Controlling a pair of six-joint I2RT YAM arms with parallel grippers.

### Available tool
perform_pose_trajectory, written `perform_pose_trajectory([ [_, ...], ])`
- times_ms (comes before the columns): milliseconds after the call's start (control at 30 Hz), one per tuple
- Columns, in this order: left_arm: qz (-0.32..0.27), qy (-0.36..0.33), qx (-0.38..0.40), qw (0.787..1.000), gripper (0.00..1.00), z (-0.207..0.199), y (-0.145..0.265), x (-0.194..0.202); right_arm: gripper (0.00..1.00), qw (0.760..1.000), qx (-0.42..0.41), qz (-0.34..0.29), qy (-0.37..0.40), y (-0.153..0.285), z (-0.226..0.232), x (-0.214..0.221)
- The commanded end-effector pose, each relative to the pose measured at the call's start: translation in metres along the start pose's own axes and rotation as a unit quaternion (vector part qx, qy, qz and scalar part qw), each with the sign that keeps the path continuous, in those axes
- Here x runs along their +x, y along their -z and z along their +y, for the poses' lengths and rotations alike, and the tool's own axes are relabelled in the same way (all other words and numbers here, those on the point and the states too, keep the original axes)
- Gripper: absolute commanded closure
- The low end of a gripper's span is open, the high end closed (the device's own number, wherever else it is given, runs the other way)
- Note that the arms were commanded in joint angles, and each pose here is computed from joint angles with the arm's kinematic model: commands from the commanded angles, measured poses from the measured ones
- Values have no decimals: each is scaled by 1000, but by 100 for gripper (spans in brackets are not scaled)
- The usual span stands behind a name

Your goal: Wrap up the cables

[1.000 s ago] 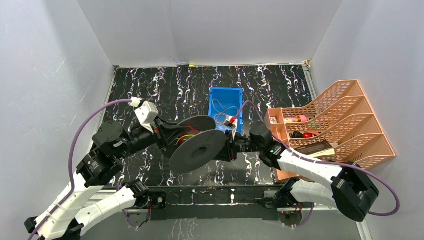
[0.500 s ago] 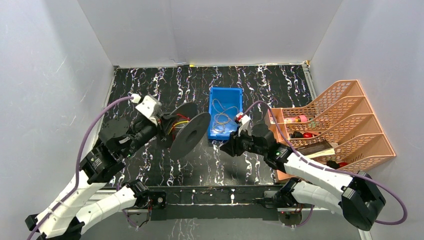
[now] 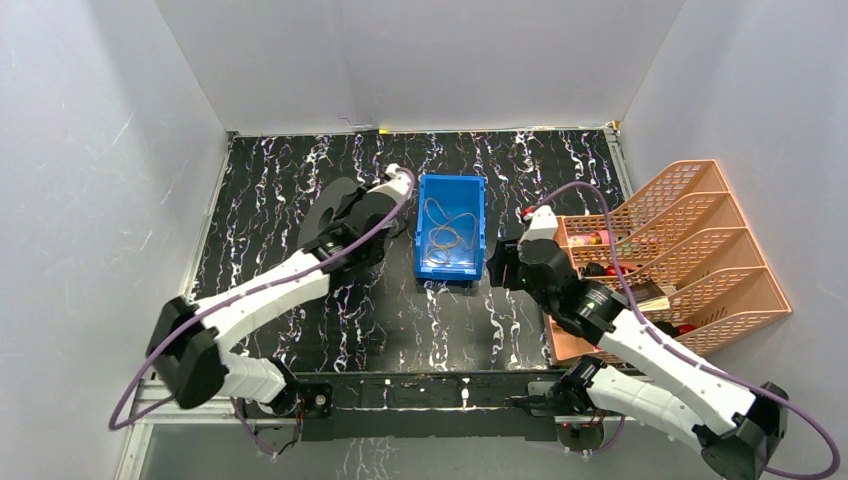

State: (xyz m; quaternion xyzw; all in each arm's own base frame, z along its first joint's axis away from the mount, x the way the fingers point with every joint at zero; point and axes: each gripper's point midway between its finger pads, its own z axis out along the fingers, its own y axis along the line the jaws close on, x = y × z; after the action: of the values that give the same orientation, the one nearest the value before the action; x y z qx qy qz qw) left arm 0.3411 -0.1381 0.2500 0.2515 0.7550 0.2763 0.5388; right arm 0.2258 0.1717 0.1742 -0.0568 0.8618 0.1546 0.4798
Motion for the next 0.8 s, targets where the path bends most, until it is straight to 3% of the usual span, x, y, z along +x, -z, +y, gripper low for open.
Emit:
perform_pose_trajectory([
  [0,20,-54,-88,994,100,10,-18,-5,35,998,12,-58,-29,25,-8,-36],
  [467,74,-138,-114,981,100,-43,-62,25,33,999,8,-43,-28,30,-12,-24],
  [767,101,-142,-103,979,100,-76,-80,49,32,999,-1,-34,-25,29,-9,-17],
])
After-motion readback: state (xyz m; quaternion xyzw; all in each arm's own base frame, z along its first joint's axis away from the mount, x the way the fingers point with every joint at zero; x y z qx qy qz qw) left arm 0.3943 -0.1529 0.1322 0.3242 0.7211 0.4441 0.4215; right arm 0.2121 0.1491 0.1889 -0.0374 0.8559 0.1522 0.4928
